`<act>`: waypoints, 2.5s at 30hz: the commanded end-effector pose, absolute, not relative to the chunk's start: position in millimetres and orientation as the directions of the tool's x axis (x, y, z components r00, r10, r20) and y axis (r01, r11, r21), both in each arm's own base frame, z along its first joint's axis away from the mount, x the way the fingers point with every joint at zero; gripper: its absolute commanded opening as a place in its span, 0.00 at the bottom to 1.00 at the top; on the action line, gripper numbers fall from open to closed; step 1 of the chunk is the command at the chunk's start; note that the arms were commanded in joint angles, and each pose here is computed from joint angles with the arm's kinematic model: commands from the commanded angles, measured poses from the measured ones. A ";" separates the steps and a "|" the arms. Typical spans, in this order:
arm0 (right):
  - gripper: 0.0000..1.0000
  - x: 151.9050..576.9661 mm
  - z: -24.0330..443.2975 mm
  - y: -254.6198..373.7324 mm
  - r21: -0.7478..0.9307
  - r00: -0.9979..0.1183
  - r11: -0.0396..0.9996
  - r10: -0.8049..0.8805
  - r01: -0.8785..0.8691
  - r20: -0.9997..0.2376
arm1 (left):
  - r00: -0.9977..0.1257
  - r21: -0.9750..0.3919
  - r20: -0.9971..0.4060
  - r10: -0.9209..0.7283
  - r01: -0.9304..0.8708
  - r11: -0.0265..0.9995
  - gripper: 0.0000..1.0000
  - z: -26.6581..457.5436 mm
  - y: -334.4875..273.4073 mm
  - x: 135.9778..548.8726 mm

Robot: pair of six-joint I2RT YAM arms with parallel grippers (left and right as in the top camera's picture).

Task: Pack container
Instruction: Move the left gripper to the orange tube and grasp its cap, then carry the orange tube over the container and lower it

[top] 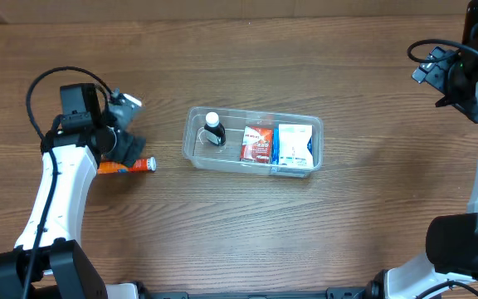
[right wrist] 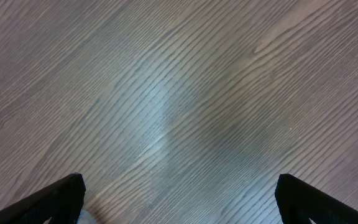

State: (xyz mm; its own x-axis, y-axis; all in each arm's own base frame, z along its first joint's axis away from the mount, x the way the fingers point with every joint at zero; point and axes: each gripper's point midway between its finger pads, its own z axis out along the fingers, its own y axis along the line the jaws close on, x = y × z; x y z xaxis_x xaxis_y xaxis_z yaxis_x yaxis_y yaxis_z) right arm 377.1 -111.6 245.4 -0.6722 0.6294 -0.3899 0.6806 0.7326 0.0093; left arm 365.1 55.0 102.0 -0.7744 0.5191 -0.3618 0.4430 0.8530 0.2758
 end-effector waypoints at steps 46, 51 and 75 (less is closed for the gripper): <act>1.00 378.1 253.2 -113.4 0.015 -0.664 0.733 0.623 0.680 -0.413 | -0.950 -0.160 -0.304 -0.068 -0.020 0.987 0.04 96.0 32.7 415.1; 1.00 378.1 253.2 -113.4 0.014 -0.664 0.734 0.623 0.680 -0.413 | -0.830 -0.159 -0.485 0.275 0.392 0.906 0.04 193.3 -35.4 441.3; 1.00 378.1 253.2 -113.4 0.014 -0.664 0.734 0.623 0.680 -0.413 | 0.279 0.035 -0.280 0.919 0.959 -0.280 0.04 96.3 -210.3 305.0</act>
State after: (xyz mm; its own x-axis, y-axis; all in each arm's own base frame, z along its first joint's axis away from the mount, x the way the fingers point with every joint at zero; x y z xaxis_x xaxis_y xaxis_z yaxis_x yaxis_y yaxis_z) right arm 377.2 -111.6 245.4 -0.6718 0.6296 -0.3902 0.6808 0.7324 0.0097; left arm 309.1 -209.6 109.1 0.2481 0.9304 -0.2698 0.9682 -0.2478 0.0360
